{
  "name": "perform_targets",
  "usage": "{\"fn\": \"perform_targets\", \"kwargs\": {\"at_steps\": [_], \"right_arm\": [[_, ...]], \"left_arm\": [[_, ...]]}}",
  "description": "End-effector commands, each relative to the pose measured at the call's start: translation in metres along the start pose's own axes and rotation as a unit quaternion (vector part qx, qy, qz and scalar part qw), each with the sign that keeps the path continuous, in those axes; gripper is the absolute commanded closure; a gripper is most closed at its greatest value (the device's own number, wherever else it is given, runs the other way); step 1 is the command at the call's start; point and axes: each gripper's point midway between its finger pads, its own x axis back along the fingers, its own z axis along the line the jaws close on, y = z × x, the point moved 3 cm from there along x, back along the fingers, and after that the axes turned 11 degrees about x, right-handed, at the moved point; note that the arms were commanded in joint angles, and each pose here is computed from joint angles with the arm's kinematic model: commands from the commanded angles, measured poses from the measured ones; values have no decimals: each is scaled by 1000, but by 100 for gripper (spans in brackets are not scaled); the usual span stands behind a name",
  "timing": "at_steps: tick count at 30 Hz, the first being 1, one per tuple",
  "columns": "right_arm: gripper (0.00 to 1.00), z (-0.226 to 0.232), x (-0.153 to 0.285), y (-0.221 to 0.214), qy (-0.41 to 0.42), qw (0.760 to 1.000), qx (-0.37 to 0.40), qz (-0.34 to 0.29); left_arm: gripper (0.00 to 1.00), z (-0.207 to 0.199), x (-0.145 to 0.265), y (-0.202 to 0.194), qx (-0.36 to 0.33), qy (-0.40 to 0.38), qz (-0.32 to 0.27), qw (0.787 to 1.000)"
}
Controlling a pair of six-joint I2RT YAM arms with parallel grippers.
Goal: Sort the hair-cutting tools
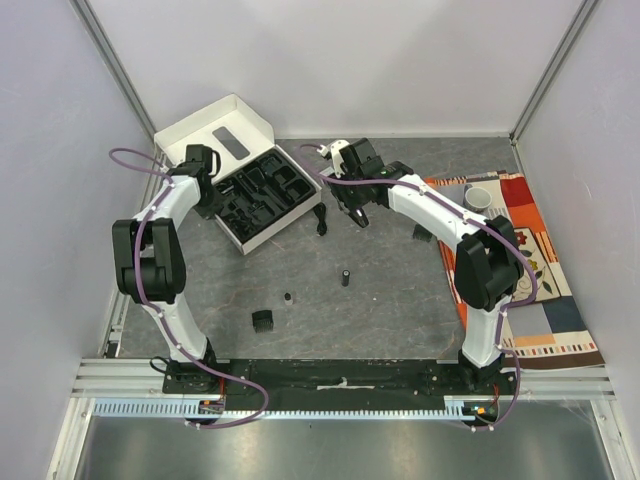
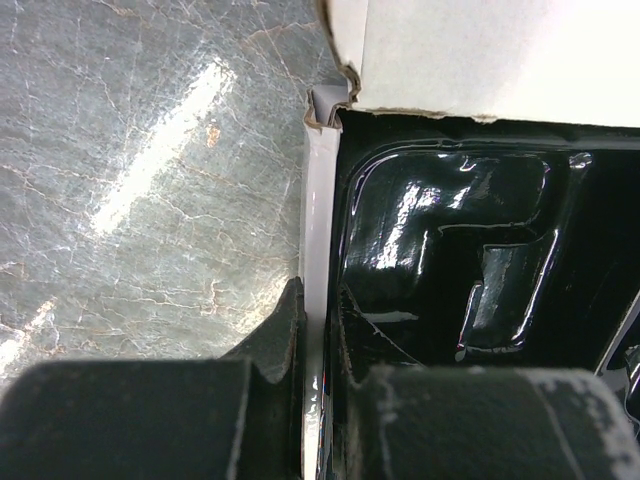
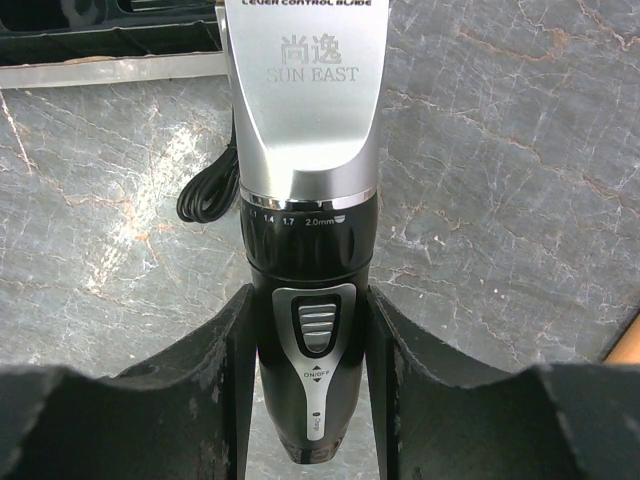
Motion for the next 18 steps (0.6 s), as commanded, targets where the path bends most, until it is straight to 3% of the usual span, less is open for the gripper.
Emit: {"fn": "perform_targets", "kwargs": {"at_steps": [1, 9, 18], "right_arm": [[80, -8, 20, 32, -19, 998, -5, -65], [81, -5, 15, 30, -10, 998, -10, -62], [81, -3, 14, 26, -10, 998, -12, -55]], "left_arm": [[98, -31, 6, 46, 82, -45, -91, 991], [98, -25, -17, 41, 77, -16, -88, 993], [98, -21, -32, 4, 51, -19, -30, 998]]}}
